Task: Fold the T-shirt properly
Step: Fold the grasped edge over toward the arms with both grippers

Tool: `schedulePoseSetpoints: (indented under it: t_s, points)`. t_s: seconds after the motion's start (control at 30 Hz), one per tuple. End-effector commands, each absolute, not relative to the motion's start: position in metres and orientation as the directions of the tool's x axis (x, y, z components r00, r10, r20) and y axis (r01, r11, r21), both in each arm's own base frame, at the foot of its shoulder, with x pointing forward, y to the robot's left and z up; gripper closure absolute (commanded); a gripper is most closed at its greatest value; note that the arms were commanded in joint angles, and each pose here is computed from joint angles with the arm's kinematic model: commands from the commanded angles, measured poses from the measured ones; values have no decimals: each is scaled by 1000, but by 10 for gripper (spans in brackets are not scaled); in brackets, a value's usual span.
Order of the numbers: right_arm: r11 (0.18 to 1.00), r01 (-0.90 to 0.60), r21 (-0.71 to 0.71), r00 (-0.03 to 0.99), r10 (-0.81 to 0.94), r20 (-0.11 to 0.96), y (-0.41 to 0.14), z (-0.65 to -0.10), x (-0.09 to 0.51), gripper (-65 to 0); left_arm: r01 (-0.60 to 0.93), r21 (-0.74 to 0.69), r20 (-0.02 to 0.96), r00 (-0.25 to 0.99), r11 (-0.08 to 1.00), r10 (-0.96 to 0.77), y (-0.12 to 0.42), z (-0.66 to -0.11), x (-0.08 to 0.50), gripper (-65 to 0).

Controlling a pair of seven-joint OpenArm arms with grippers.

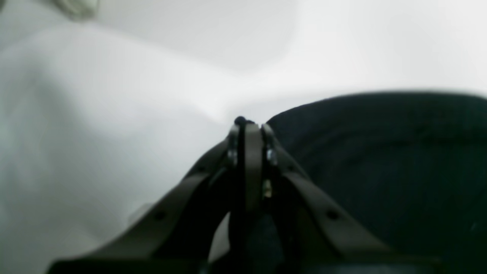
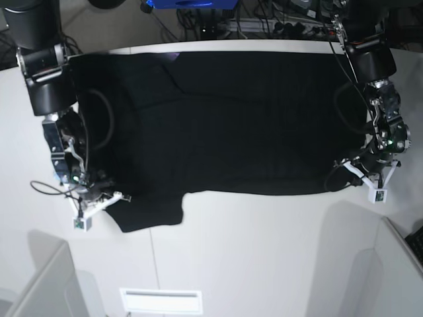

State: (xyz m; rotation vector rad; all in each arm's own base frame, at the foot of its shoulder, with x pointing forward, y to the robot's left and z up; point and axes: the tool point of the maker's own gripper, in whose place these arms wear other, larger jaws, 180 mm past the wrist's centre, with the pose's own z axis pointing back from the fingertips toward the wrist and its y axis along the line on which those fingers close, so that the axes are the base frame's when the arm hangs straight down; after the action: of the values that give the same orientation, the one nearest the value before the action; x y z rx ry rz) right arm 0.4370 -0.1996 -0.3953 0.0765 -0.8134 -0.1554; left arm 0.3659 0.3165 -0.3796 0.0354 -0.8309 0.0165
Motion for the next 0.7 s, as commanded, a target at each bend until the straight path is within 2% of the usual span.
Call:
schedulePoseSetpoints:
  t_s: [0.0, 0.47, 0.67]
  points:
    - [982, 130, 140, 623, -191, 758, -212, -376, 445, 0, -20, 48, 783, 621, 999, -25, 322, -356, 375, 0]
    - [954, 190, 230, 589, -298, 751, -224, -367, 406, 0, 2, -86, 809, 584, 996, 68, 304, -336, 355, 0]
    - [953, 181, 241, 578, -302, 758, -221, -363, 394, 0, 26, -48, 833, 553, 999, 25, 300, -308, 356, 0]
